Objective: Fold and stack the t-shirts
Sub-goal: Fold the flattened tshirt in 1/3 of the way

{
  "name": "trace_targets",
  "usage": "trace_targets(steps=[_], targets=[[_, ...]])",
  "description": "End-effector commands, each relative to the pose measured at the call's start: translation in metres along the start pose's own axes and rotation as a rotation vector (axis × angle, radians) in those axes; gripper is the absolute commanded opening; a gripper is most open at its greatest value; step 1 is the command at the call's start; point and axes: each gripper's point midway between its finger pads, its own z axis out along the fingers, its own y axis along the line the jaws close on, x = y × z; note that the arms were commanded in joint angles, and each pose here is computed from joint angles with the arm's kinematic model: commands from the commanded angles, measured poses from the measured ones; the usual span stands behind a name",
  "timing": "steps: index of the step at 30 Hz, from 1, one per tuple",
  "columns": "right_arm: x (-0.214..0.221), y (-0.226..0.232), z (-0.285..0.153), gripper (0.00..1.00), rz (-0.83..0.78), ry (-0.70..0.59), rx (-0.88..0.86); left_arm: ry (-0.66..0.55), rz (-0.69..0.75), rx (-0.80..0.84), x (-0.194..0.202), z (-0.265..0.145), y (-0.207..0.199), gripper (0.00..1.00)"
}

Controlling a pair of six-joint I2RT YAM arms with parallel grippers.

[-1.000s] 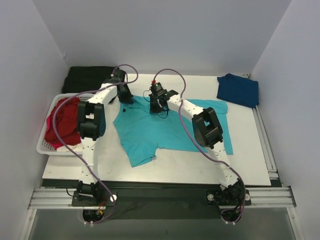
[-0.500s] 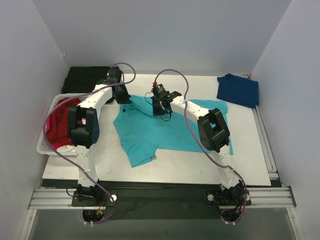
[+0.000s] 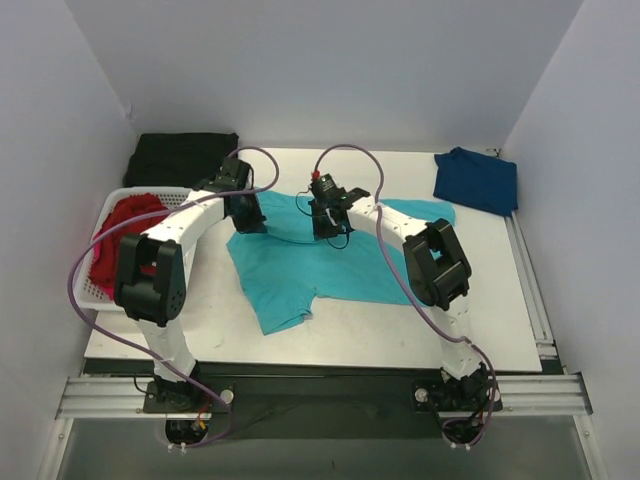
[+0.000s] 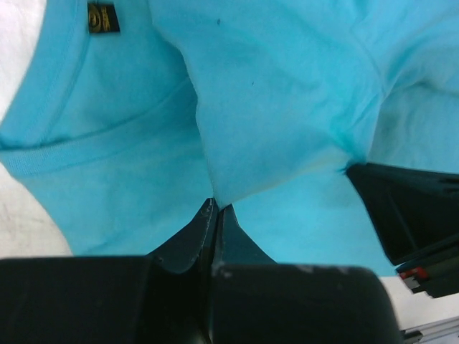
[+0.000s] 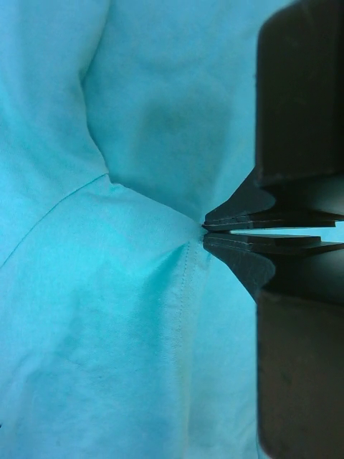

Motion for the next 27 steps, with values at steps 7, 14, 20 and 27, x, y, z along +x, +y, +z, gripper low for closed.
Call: trace_targets(steps=[7, 14, 20, 27], targets=[[-0.006, -0.001, -0.027, 0.0, -0.012, -0.027, 0.001, -0.029, -0.035, -0.111, 0.022, -0.005, 0.018, 0.0], [0.005, -0.001, -0.027, 0.0, -0.009, 0.014, -0.004, 0.003, -0.063, -0.186, 0.037, -0.001, 0.033, 0.0], [0.014, -0.007, -0.029, 0.0, -0.006, 0.056, 0.02, 0.058, -0.073, -0.214, 0.052, 0.005, 0.038, 0.21], [0.019, -0.018, -0.047, 0.5, -0.007, 0.066, 0.073, -0.015, -0.088, -0.24, 0.033, -0.011, 0.036, 0.54]])
